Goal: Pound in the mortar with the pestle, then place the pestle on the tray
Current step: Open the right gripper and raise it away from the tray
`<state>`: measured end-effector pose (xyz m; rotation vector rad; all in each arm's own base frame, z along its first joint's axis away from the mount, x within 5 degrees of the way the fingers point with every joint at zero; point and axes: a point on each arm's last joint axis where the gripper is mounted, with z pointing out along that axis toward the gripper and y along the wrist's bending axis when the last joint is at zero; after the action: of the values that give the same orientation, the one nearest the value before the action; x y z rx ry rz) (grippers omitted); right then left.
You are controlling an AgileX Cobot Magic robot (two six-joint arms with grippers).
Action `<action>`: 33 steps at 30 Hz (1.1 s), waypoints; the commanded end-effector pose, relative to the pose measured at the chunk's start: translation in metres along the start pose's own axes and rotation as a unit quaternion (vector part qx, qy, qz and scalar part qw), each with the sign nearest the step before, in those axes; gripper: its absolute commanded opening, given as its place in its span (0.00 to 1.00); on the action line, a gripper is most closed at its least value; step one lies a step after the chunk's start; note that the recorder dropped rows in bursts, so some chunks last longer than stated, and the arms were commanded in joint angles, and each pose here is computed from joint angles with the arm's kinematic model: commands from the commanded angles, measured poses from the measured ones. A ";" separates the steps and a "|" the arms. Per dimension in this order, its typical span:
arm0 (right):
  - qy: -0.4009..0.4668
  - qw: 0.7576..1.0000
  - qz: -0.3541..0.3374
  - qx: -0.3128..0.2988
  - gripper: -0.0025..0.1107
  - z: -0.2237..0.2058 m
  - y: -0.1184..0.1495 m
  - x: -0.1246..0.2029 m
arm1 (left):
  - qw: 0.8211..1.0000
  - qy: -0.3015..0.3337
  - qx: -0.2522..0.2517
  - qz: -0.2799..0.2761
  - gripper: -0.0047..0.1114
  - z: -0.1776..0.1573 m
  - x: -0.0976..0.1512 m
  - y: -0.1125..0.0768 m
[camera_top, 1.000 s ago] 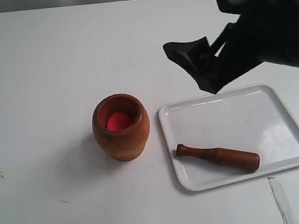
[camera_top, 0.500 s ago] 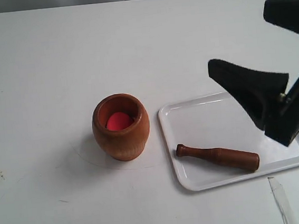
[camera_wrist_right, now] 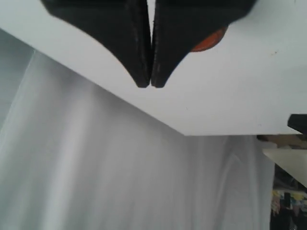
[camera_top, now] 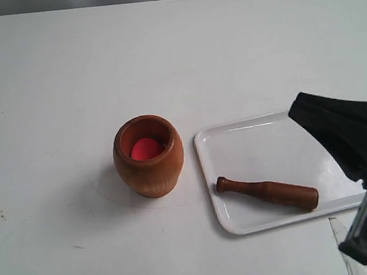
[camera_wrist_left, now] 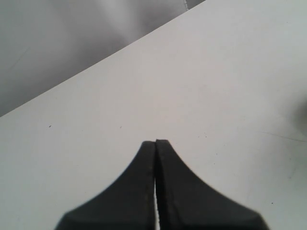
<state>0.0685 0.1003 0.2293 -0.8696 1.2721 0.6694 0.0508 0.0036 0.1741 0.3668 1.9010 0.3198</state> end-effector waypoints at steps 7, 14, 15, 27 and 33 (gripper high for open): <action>-0.019 1.000 0.001 -0.006 0.02 -0.008 0.005 0.010 | 1.000 -0.004 0.004 -0.006 0.04 0.000 0.000 -0.001; 0.008 0.998 0.058 0.024 0.02 -0.008 -0.001 0.015 | 1.000 -0.004 0.004 -0.006 0.04 0.000 0.000 -0.001; 0.018 0.997 0.070 0.026 0.02 -0.008 -0.001 0.017 | 1.000 -0.004 0.004 -0.006 0.04 0.000 0.000 -0.001; 0.030 0.996 0.078 0.027 0.02 -0.009 -0.001 0.019 | 1.000 -0.004 0.004 -0.006 0.04 0.000 0.000 -0.001; 0.031 0.996 0.074 0.027 0.02 -0.009 -0.001 0.019 | 1.000 -0.004 0.004 -0.006 0.04 0.000 0.000 -0.001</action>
<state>0.0682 0.0928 0.2111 -0.7633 1.4080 0.7338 0.0508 0.0036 0.1741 0.3668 1.9010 0.3198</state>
